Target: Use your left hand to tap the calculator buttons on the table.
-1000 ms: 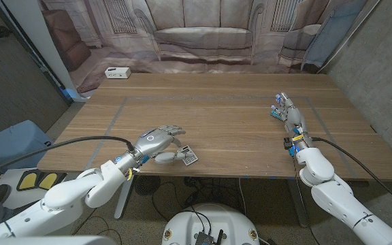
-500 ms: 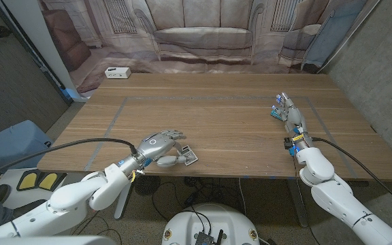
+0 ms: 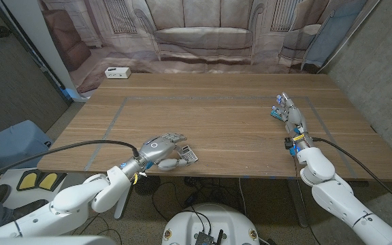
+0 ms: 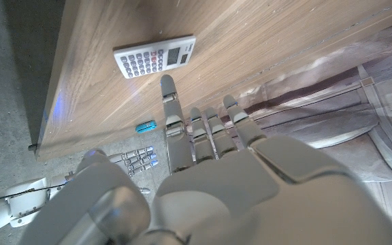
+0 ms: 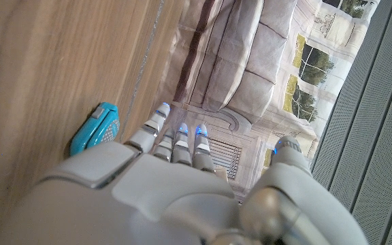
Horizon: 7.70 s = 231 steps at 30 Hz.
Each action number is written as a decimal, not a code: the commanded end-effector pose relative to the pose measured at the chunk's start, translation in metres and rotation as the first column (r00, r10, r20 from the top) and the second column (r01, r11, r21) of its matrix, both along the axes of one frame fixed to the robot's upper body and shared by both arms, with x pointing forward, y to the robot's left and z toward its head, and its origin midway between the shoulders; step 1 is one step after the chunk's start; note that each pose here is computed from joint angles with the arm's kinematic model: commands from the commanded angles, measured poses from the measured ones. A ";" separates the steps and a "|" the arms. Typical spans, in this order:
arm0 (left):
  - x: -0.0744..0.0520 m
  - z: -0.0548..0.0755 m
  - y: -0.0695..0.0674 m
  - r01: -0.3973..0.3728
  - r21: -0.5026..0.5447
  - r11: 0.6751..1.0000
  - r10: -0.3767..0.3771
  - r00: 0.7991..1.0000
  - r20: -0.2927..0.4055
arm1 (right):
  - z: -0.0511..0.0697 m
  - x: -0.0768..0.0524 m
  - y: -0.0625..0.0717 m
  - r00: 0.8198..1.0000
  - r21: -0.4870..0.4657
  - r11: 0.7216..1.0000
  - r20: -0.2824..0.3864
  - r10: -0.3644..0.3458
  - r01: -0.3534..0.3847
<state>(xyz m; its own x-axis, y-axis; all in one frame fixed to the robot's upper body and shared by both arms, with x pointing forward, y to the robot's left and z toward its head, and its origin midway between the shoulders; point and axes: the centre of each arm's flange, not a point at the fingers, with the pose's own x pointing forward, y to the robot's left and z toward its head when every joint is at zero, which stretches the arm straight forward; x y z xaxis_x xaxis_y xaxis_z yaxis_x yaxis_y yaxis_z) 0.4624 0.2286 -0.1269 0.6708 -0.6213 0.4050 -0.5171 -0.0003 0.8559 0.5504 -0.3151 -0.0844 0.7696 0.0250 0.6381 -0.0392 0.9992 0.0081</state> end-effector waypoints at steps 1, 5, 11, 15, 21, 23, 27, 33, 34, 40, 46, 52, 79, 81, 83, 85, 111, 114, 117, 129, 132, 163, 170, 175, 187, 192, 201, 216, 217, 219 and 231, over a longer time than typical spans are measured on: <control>0.007 -0.006 -0.003 -0.009 0.017 1.000 0.009 1.000 -0.009 | -0.001 0.000 -0.003 1.000 0.001 1.000 -0.001 -0.005 0.005; 0.008 -0.006 -0.004 -0.010 0.019 1.000 0.010 1.000 -0.012 | -0.002 -0.001 -0.003 1.000 0.007 1.000 -0.003 -0.007 0.007; 0.009 -0.005 -0.006 -0.010 0.025 1.000 0.010 1.000 -0.015 | -0.002 -0.002 -0.004 1.000 0.011 1.000 0.001 -0.010 0.010; 0.010 -0.003 -0.007 -0.008 0.026 1.000 0.008 1.000 -0.010 | -0.003 -0.002 -0.005 1.000 0.012 1.000 0.000 -0.012 0.012; 0.011 -0.002 -0.009 -0.013 0.042 0.999 0.013 1.000 -0.010 | -0.006 -0.002 -0.006 1.000 0.017 1.000 -0.002 -0.011 0.011; 0.011 -0.002 -0.009 -0.010 0.044 0.999 0.010 1.000 -0.013 | -0.007 -0.002 -0.006 1.000 0.015 1.000 -0.001 -0.010 0.010; 0.011 -0.002 -0.011 -0.007 0.046 0.999 0.008 1.000 -0.016 | -0.007 -0.002 -0.006 1.000 0.014 1.000 0.000 -0.006 0.006; 0.011 -0.004 -0.012 -0.006 0.032 0.999 0.007 1.000 -0.021 | -0.008 -0.002 -0.006 1.000 0.016 1.000 0.000 -0.005 0.005; 0.012 -0.004 -0.012 -0.006 0.030 1.000 0.007 1.000 -0.019 | -0.008 -0.002 -0.006 1.000 0.017 1.000 0.001 -0.005 0.005; 0.013 -0.004 -0.013 -0.001 0.030 1.000 0.002 1.000 -0.024 | -0.007 -0.004 -0.008 1.000 0.016 1.000 0.001 -0.009 0.009; 0.014 -0.005 -0.011 -0.006 0.030 1.000 0.007 0.999 -0.038 | -0.008 -0.005 -0.008 1.000 0.018 1.000 -0.001 -0.011 0.011; 0.014 -0.007 -0.010 -0.013 0.037 0.999 0.015 0.999 -0.045 | -0.010 -0.006 -0.009 1.000 0.016 1.000 -0.008 -0.014 0.014; 0.022 -0.012 -0.005 -0.025 0.004 1.000 0.026 0.991 -0.130 | -0.010 -0.011 -0.012 1.000 0.012 1.000 -0.012 -0.019 0.020; 0.023 -0.012 -0.005 -0.027 -0.001 1.000 0.026 0.988 -0.149 | -0.010 -0.010 -0.011 1.000 0.017 1.000 -0.014 -0.018 0.018; 0.025 -0.013 -0.004 -0.025 -0.019 1.000 0.021 0.983 -0.180 | -0.010 -0.009 -0.011 1.000 0.014 1.000 -0.016 -0.017 0.018; 0.026 -0.013 -0.003 -0.027 -0.024 0.999 0.022 0.981 -0.191 | -0.011 -0.009 -0.011 1.000 0.019 1.000 -0.017 -0.017 0.017; 0.030 -0.001 -0.002 -0.034 0.007 0.999 0.035 0.993 -0.116 | -0.014 -0.006 -0.009 1.000 0.033 0.999 -0.016 -0.017 0.018; 0.030 0.001 -0.002 -0.034 0.005 0.999 0.034 0.994 -0.104 | -0.014 -0.004 -0.009 1.000 0.028 0.999 -0.012 -0.017 0.017; 0.029 0.004 -0.001 -0.033 0.002 0.999 0.033 0.995 -0.089 | -0.012 -0.004 -0.009 1.000 0.032 0.999 -0.008 -0.018 0.018; 0.026 0.016 -0.001 -0.038 0.001 0.999 0.038 0.999 -0.029 | -0.007 -0.004 -0.012 1.000 0.034 0.999 0.014 -0.022 0.021; 0.026 0.019 0.000 -0.042 0.002 0.999 0.042 0.999 -0.018 | -0.008 -0.003 -0.014 1.000 0.040 0.999 0.015 -0.023 0.023; 0.017 0.042 -0.002 -0.028 -0.023 0.999 0.030 0.998 0.060 | -0.006 -0.004 -0.018 0.999 0.044 0.998 0.023 -0.035 0.034; 0.015 0.047 -0.002 -0.029 -0.029 0.999 0.031 0.996 0.083 | -0.002 -0.006 -0.023 0.998 0.053 0.998 0.038 -0.049 0.047; 0.013 0.047 -0.002 -0.032 -0.031 0.999 0.035 0.995 0.091 | -0.002 -0.006 -0.025 0.998 0.058 0.997 0.037 -0.050 0.048; 0.009 0.052 -0.005 -0.055 -0.025 0.998 0.058 0.992 0.110 | -0.002 -0.005 -0.026 0.998 0.059 0.997 0.034 -0.045 0.043; 0.008 0.058 -0.005 -0.059 -0.037 0.998 0.063 0.991 0.119 | 0.000 -0.002 -0.025 0.998 0.056 0.998 0.038 -0.040 0.038; 0.006 0.066 -0.005 -0.057 -0.075 0.996 0.066 0.989 0.130 | 0.004 0.001 -0.022 0.999 0.045 0.999 0.045 -0.031 0.029; 0.010 0.077 -0.006 -0.045 -0.166 0.985 0.071 0.986 0.154 | 0.010 0.001 -0.019 0.999 0.029 0.999 0.040 -0.023 0.021; 0.010 0.078 -0.007 -0.046 -0.168 0.985 0.072 0.985 0.155 | 0.010 0.002 -0.018 0.999 0.029 0.999 0.041 -0.020 0.019; 0.010 0.080 -0.007 -0.046 -0.177 0.983 0.074 0.985 0.156 | 0.011 0.003 -0.018 0.999 0.036 0.999 0.041 -0.019 0.018; 0.008 0.093 -0.005 -0.055 -0.220 0.974 0.089 0.985 0.145 | 0.013 0.007 -0.017 0.999 0.044 0.999 0.042 -0.014 0.012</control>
<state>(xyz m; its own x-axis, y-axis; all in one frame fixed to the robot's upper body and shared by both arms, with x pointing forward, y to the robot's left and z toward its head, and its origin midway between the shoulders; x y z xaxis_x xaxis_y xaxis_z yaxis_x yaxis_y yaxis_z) 0.4731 0.2232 -0.0460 0.6325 -0.4900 0.5999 -0.6424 0.1009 0.7597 0.5530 -0.3335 -0.0724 0.7394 -0.0145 0.6732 -0.0198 0.9989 0.0433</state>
